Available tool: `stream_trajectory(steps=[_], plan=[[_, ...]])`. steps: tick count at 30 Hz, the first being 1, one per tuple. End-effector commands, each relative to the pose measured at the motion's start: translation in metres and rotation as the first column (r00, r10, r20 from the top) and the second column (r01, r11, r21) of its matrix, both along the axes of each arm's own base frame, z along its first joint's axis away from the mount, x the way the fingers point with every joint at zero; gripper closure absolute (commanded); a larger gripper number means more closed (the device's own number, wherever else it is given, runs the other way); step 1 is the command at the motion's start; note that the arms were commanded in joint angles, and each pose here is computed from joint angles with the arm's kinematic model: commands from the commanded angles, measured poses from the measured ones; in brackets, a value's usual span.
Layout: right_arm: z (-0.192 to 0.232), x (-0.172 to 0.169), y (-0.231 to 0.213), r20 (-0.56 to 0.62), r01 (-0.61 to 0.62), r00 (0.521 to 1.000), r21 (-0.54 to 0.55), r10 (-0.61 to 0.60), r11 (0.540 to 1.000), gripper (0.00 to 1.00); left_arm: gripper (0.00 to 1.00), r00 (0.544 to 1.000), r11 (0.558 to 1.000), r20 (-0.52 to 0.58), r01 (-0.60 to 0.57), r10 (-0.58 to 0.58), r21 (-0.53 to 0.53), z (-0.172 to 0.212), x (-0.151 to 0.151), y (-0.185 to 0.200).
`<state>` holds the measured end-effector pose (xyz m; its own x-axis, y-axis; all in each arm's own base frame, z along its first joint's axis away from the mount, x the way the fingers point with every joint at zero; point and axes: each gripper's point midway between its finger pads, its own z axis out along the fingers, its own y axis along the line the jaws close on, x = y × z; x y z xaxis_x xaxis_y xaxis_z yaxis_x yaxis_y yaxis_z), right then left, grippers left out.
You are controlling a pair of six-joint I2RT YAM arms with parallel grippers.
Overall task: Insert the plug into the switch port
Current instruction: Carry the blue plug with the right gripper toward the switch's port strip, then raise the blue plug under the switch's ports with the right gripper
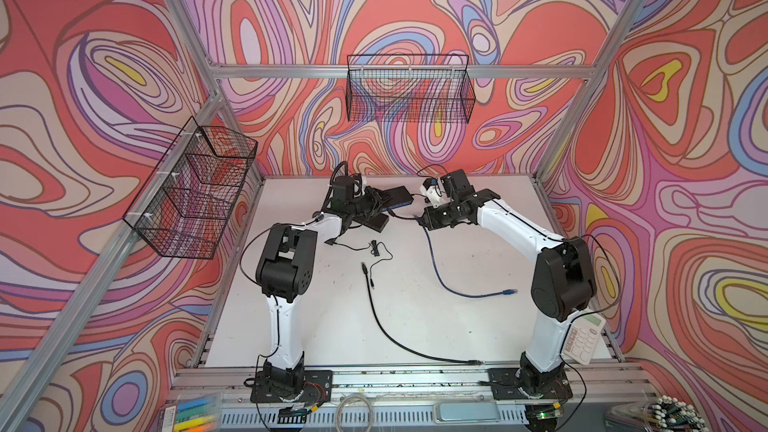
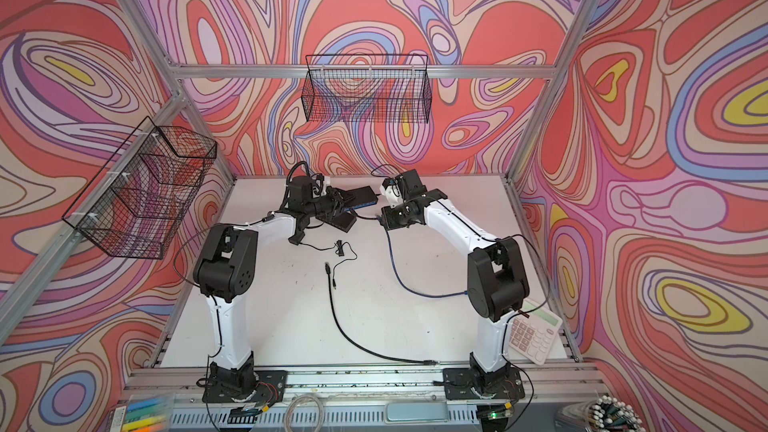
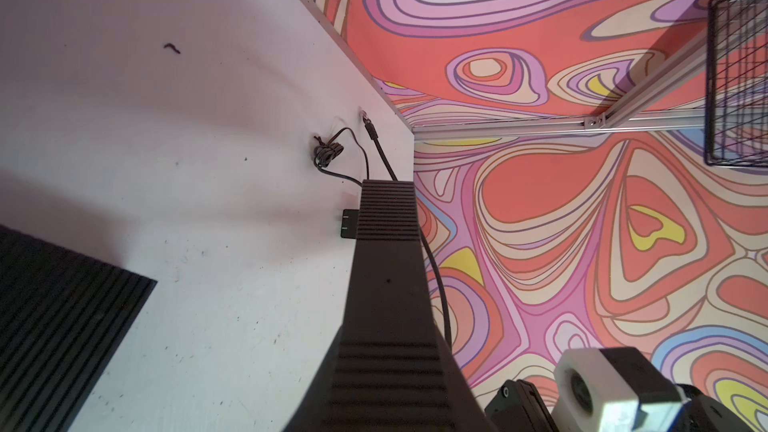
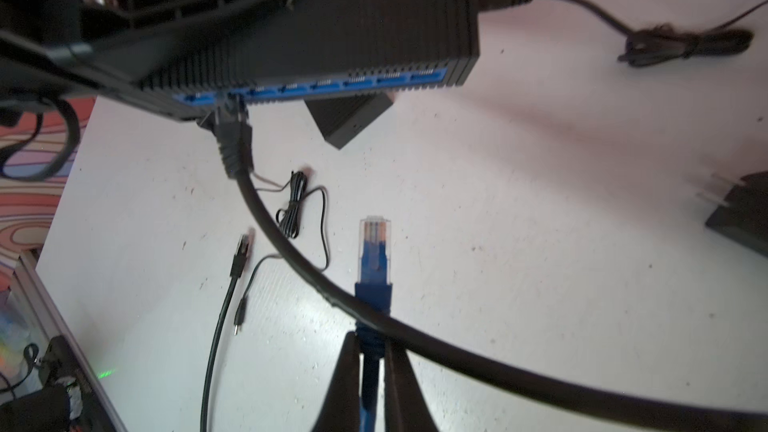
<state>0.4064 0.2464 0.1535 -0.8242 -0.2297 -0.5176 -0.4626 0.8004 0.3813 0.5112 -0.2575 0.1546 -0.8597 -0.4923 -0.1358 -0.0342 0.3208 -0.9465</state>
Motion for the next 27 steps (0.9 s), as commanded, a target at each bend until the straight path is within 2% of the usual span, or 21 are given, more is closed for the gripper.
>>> stream_trajectory(steps=[1,7,12,15,23,27], plan=[[0.04,-0.023,0.003,0.087,-0.046,0.995,0.088,0.038,0.995,1.0,0.95,0.997,0.997,0.044,0.061,-0.063,0.048,0.013,-0.019,-0.007],[0.041,-0.064,-0.011,0.07,-0.024,0.997,0.137,0.015,0.99,1.0,0.96,0.994,0.99,0.031,0.1,-0.103,0.096,0.006,-0.039,-0.012],[0.032,-0.085,-0.017,0.042,-0.016,0.999,0.154,0.01,0.988,1.0,0.96,0.995,0.991,0.025,0.09,-0.093,0.096,0.0,-0.041,-0.012],[0.014,-0.09,-0.019,-0.001,-0.006,1.0,0.141,0.006,0.99,1.0,0.96,0.997,0.994,0.029,0.071,-0.073,0.08,0.001,-0.039,-0.013],[-0.018,-0.09,-0.011,-0.072,0.002,0.997,0.172,0.01,0.985,1.0,0.96,0.997,0.997,0.06,0.061,-0.058,-0.056,0.023,-0.026,-0.031],[-0.028,-0.091,0.003,-0.09,-0.039,0.994,0.168,0.055,0.985,1.0,0.95,0.995,0.996,0.079,0.065,-0.06,-0.065,0.036,-0.018,-0.041]])
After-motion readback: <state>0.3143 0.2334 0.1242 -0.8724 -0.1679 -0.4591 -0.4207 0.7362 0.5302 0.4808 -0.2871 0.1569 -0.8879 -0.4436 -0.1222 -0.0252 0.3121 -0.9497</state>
